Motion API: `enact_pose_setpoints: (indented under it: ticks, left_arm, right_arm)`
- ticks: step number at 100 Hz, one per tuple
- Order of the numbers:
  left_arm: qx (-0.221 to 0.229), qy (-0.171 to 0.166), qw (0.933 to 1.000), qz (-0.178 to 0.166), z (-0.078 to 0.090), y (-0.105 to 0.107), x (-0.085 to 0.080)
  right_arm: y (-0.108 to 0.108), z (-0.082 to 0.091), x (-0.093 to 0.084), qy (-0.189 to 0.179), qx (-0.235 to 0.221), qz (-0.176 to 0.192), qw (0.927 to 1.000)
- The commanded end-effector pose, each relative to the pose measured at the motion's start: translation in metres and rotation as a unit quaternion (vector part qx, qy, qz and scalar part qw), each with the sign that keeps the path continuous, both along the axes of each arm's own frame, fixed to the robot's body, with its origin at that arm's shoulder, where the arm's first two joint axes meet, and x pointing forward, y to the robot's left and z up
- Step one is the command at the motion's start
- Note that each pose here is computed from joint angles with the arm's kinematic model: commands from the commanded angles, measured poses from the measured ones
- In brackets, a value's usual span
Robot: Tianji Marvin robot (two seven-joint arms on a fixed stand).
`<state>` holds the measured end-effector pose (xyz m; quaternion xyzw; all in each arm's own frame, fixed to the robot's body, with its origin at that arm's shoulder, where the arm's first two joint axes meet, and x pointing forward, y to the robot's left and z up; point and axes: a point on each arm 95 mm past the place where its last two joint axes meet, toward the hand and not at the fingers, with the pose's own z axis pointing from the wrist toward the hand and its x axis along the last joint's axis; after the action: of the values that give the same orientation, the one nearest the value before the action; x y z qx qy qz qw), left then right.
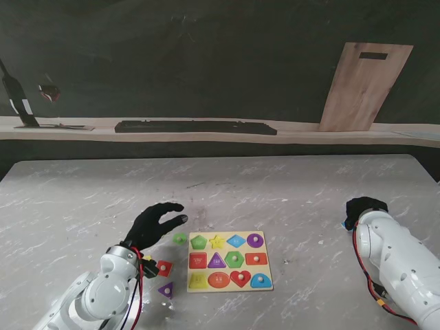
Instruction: Fit puzzle pieces into a puzzle board
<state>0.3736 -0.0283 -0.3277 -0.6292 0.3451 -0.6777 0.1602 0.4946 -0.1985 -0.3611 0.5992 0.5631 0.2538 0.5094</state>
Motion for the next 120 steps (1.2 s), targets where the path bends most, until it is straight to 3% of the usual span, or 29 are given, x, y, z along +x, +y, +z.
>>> enact_pose_setpoints:
  ticks: [1,81,120]
  left_arm:
    - [-0.001,0.004,1.0,-0.001,-0.001,-0.002,0.0]
    - [0.0,0.004,1.0,-0.001,-0.001,-0.002,0.0]
    - [-0.001,0.003,1.0,0.0,-0.001,-0.001,-0.001]
  right_arm:
    - [0.003,-0.005,-0.002,0.004,0.001,0.002,1.0]
    - [0.002,-0.025,-0.011,0.012,0.011,-0.016,0.9997]
    - [0.005,-0.03,-0.021,0.005,0.052,-0.032,0.9981]
